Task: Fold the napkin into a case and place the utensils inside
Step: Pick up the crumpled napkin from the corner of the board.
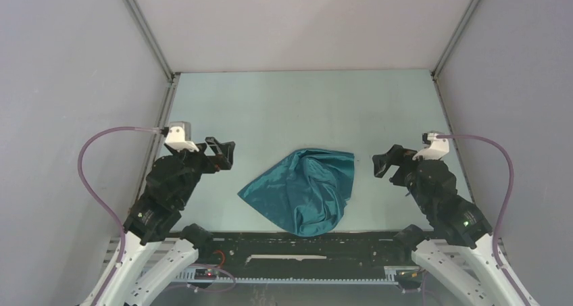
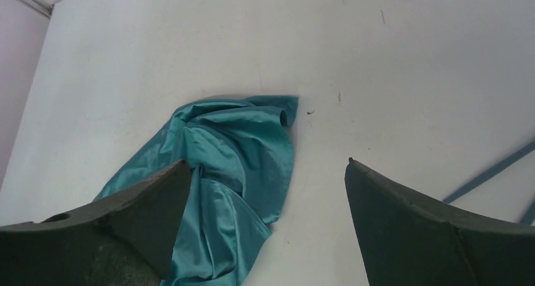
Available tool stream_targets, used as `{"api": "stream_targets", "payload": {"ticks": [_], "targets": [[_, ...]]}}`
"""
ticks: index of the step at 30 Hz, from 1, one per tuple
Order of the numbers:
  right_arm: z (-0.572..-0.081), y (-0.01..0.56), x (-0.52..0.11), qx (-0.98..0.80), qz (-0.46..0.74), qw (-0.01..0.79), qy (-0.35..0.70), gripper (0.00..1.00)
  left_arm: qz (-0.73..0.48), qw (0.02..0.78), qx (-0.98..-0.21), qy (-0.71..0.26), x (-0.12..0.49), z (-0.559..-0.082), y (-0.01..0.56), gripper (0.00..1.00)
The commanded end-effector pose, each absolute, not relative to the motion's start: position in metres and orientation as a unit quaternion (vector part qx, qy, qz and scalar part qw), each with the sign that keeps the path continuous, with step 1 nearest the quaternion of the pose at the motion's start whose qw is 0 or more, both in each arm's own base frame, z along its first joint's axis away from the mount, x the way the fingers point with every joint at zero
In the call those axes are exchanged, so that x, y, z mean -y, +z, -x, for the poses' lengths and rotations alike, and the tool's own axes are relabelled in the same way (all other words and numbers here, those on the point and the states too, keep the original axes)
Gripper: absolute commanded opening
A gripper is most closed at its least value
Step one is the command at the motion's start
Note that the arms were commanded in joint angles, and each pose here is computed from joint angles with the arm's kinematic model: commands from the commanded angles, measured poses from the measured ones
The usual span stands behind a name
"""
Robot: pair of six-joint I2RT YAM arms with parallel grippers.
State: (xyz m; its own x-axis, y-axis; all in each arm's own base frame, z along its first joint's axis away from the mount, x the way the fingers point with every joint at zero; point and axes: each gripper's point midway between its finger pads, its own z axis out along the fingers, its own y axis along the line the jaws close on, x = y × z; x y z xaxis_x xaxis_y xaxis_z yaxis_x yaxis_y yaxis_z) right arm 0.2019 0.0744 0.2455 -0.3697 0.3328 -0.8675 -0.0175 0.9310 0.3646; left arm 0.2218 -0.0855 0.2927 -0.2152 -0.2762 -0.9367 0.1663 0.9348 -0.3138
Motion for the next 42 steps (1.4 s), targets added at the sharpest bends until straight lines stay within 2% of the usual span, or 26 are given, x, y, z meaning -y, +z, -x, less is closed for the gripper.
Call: {"api": "stream_targets", "payload": {"ticks": [1, 8, 12, 16, 21, 25, 27, 37, 39, 42], "targets": [[-0.201, 0.247, -0.073, -0.82, -0.111, 0.541, 0.152, 1.0, 0.04, 0.608, -0.773, -0.18, 0.09, -0.222, 0.296, 1.0], [-0.217, 0.198, -0.108, -0.871, -0.078, 0.455, 0.168, 1.0, 0.016, 0.513, -0.839, -0.182, 0.116, -0.231, 0.243, 1.0], [-0.223, 0.158, -0.141, -0.895, -0.066, 0.363, 0.251, 1.0, 0.032, 0.429, -0.888, -0.162, 0.122, -0.228, 0.189, 1.0], [-0.232, 0.133, -0.148, -0.891, -0.105, 0.289, 0.333, 1.0, 0.083, 0.341, -0.929, -0.115, 0.114, -0.215, 0.128, 0.97], [-0.249, 0.116, -0.142, -0.888, -0.135, 0.267, 0.349, 0.98, 0.13, 0.273, -0.949, -0.094, 0.118, -0.194, 0.072, 0.94], [-0.277, 0.106, -0.131, -0.887, -0.153, 0.291, 0.324, 0.9, 0.135, 0.259, -0.95, -0.108, 0.131, -0.194, 0.053, 0.81], [-0.289, 0.101, -0.131, -0.886, -0.154, 0.287, 0.329, 0.87, 0.14, 0.263, -0.949, -0.107, 0.133, -0.2, 0.05, 0.78], [-0.318, 0.08, -0.141, -0.872, -0.152, 0.252, 0.391, 0.72, 0.182, 0.211, -0.957, -0.075, 0.14, -0.205, 0.011, 0.82], [-0.324, 0.077, -0.143, -0.871, -0.15, 0.249, 0.395, 0.69, 0.193, 0.206, -0.957, -0.066, 0.14, -0.206, 0.005, 0.81], [-0.334, 0.074, -0.146, -0.87, -0.145, 0.244, 0.403, 0.59, 0.205, 0.213, -0.954, -0.046, 0.136, -0.213, -0.001, 0.72]]}}
